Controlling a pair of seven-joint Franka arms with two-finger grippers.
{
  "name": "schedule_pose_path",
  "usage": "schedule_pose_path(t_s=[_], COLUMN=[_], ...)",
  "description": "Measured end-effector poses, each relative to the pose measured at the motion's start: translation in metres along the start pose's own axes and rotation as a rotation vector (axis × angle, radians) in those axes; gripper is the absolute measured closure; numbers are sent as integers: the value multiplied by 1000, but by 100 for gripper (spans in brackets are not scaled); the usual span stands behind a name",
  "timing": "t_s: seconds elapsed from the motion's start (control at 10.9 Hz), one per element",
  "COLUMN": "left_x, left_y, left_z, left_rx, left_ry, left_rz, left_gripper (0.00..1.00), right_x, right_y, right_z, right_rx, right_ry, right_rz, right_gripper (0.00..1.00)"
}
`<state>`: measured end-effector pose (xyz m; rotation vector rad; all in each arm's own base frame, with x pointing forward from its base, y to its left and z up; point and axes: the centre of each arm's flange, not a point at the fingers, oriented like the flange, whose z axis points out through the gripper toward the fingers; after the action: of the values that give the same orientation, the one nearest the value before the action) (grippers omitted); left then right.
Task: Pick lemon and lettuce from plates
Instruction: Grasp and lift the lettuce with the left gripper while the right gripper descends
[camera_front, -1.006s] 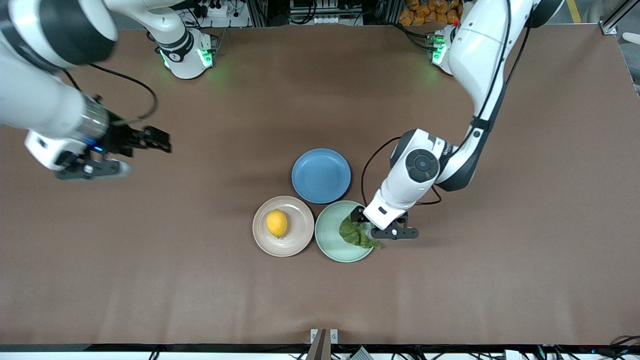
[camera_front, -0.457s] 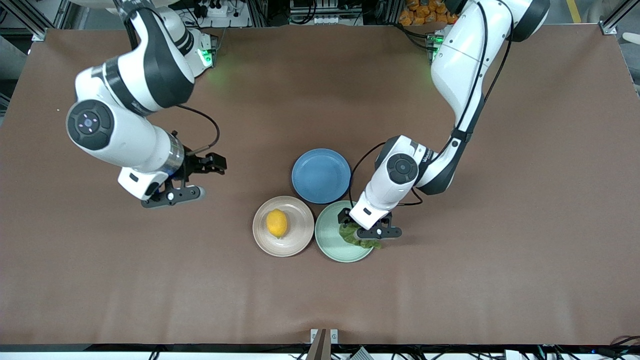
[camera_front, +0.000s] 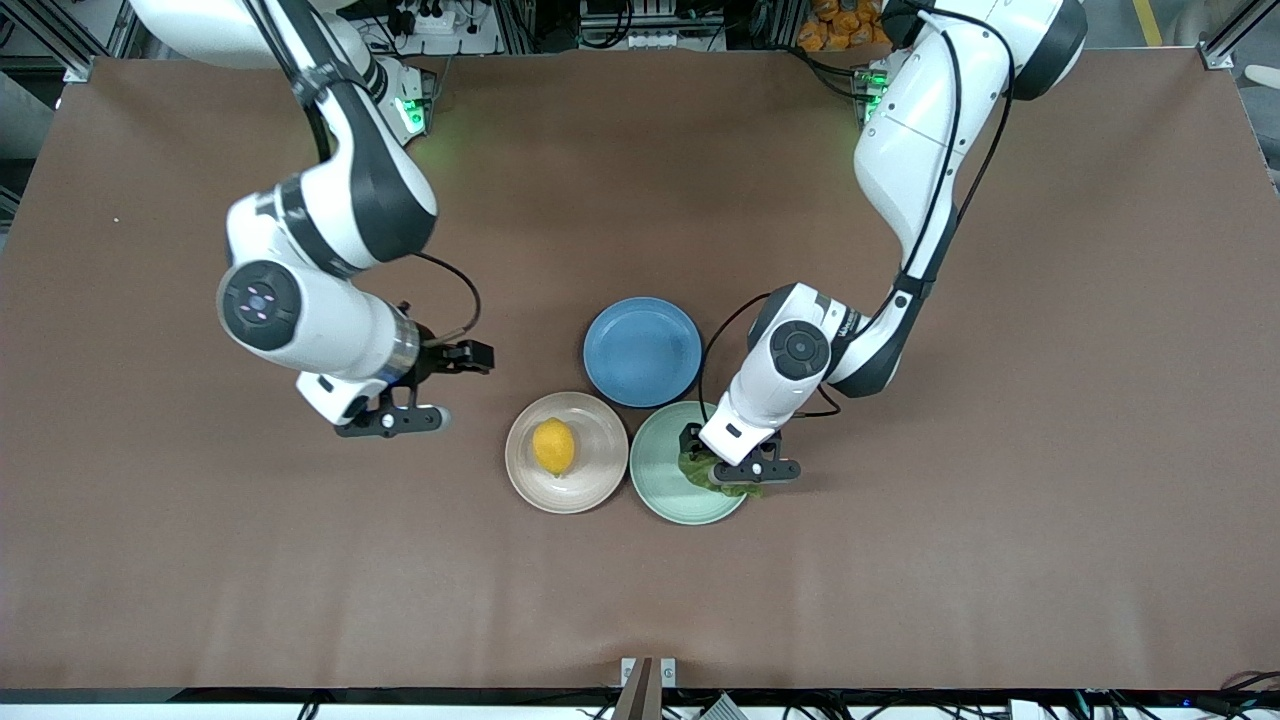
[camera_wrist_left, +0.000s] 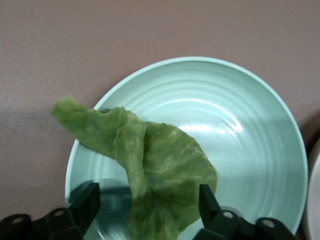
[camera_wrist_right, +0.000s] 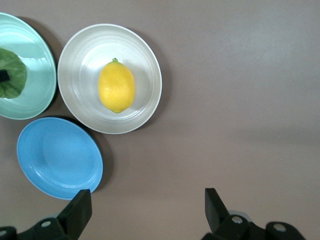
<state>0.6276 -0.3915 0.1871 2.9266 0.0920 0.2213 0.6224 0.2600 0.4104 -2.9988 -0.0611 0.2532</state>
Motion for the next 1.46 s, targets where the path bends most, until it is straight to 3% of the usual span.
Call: schedule_pose_path(t_s=[0.27,0.73,1.1,1.46], left_x=[-1,1,15,41], left_y=[2,6,16,14], left_z=[4,-1,-30,-110], left_rx=[14,14,-9,-4], left_ry=[12,27,65,86], left_rz=[12,25,15,-51], left_gripper=[32,98,98,98], right_x=[12,28,39,41], right_y=[-6,-25,-46,-55], right_z=[39,80,129,152], right_rx=[-4,89,122,120], right_ry=[-21,7,46,54], right_rz=[74,226,277,295], right_gripper=[0,0,0,0])
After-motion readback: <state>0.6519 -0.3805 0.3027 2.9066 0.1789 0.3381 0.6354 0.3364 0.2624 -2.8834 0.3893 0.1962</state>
